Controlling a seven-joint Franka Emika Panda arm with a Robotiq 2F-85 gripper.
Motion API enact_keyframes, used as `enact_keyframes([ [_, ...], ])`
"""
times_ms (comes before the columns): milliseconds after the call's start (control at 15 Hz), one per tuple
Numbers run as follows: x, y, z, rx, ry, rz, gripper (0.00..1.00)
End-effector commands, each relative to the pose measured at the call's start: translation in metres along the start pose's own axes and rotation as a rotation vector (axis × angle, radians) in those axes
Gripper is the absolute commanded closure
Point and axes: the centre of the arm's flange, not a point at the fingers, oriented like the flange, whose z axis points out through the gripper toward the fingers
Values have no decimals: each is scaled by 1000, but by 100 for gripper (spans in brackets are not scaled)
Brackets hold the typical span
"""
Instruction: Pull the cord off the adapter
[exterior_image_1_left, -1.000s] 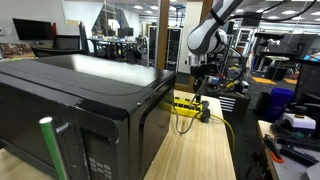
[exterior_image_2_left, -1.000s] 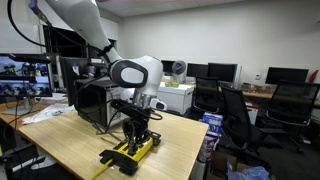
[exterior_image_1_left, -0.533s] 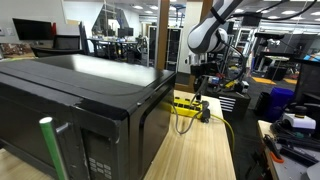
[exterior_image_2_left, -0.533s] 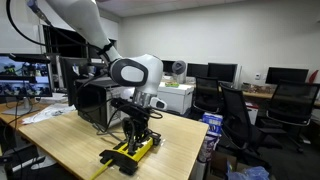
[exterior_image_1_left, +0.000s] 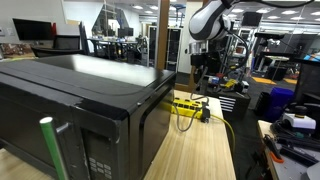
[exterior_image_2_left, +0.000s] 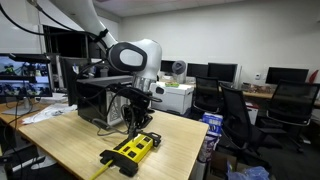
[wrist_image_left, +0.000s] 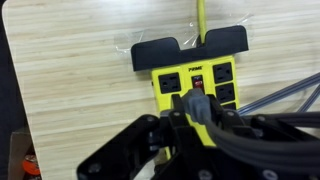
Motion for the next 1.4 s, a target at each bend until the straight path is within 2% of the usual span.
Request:
enact_keyframes([
  [0, -8, -4, -11, 11, 5, -18, 93],
  [933, 0, -10, -5, -15, 13, -56, 93],
  [1000, 1, -9, -6, -27, 25, -55, 93],
  [1333, 21, -1, -30, -133, 232, -50, 93],
])
